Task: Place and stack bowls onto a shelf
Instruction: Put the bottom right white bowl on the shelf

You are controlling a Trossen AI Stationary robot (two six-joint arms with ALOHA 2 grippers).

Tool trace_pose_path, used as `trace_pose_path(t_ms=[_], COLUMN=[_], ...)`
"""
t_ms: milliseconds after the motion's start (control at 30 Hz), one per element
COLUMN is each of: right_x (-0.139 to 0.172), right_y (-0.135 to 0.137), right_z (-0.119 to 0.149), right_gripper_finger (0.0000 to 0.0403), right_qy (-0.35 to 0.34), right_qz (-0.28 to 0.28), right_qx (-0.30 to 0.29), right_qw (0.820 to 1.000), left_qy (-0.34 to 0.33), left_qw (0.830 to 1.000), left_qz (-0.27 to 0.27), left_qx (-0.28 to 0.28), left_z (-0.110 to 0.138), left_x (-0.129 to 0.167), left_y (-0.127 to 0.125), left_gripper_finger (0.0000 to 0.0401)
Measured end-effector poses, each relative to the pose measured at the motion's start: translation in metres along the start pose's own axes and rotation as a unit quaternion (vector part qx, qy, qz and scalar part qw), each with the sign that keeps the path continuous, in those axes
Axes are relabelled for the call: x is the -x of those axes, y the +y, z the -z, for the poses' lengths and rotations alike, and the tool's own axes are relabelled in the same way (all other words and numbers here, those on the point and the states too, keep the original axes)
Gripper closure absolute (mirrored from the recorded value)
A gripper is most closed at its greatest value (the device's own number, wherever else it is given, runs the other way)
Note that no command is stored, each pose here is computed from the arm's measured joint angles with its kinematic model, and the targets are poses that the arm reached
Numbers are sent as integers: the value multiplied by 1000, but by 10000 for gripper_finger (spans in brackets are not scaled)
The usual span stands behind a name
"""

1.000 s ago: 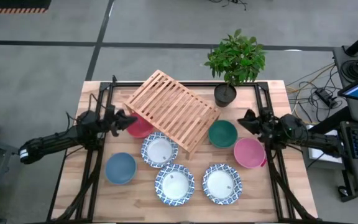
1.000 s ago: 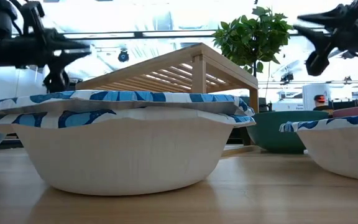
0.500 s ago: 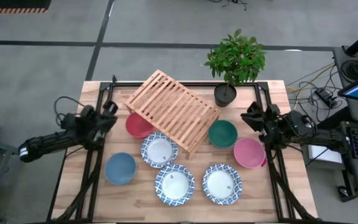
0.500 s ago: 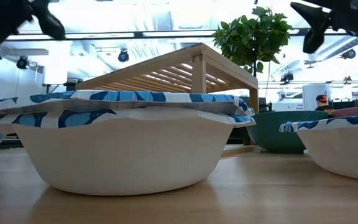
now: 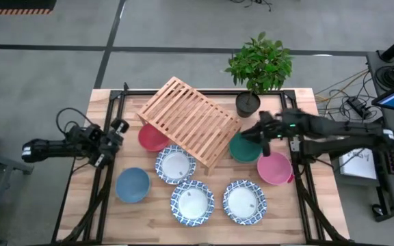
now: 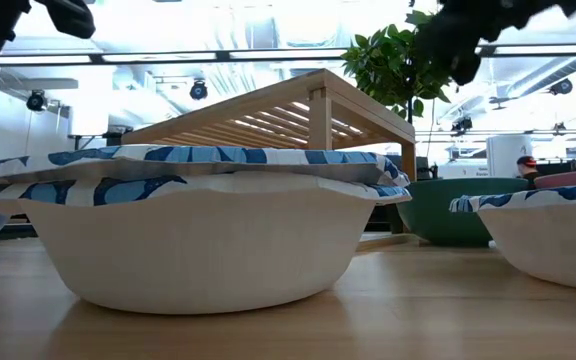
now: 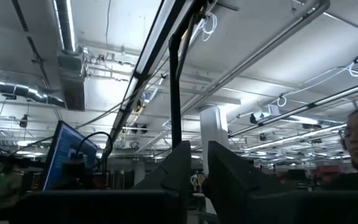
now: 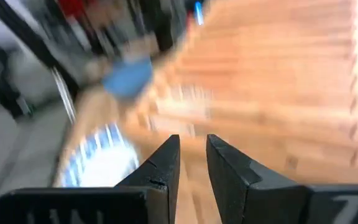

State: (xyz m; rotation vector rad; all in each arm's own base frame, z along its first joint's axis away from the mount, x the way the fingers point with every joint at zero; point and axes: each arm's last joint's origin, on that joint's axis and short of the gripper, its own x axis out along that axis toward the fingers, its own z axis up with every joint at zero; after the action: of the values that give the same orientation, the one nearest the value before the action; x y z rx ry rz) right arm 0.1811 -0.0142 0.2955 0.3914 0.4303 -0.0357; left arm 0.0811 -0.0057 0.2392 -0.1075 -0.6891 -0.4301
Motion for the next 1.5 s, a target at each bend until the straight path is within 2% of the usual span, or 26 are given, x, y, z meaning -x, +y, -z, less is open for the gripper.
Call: trace_pose_path(t_ms=[67,233,500,733,900,1167,1300,1500], right_x=[-3,-8,-32,-61,-85,-120,-137,-154], right_y=[10,45,102,136,148,157,158,160], right_z=[-6,-23,-32,-16,5,41,61,82], right_gripper_finger=[335,335,335,335,335,333,310,248], right_qy=[65,171,266,330,375,467,515,567], right_qz=[5,-1,5,15,24,23,21,10], right_qx=[-11,-42,-98,-94,-73,-85,-97,-117], right_qw=[998,984,959,939,924,880,851,815], left_qy=[6,34,92,95,93,97,99,103], left_qw=[1000,999,993,990,990,991,991,990], left_qz=[-2,-13,-49,-65,-64,-64,-64,-65], left_qx=[4,25,58,80,80,74,64,65], left_z=[2,9,26,28,28,28,29,30], left_x=[-1,-3,-6,-8,-8,-8,-8,-8], left_y=[1,4,12,14,14,14,14,15], left_gripper_finger=[362,362,362,362,362,362,362,362])
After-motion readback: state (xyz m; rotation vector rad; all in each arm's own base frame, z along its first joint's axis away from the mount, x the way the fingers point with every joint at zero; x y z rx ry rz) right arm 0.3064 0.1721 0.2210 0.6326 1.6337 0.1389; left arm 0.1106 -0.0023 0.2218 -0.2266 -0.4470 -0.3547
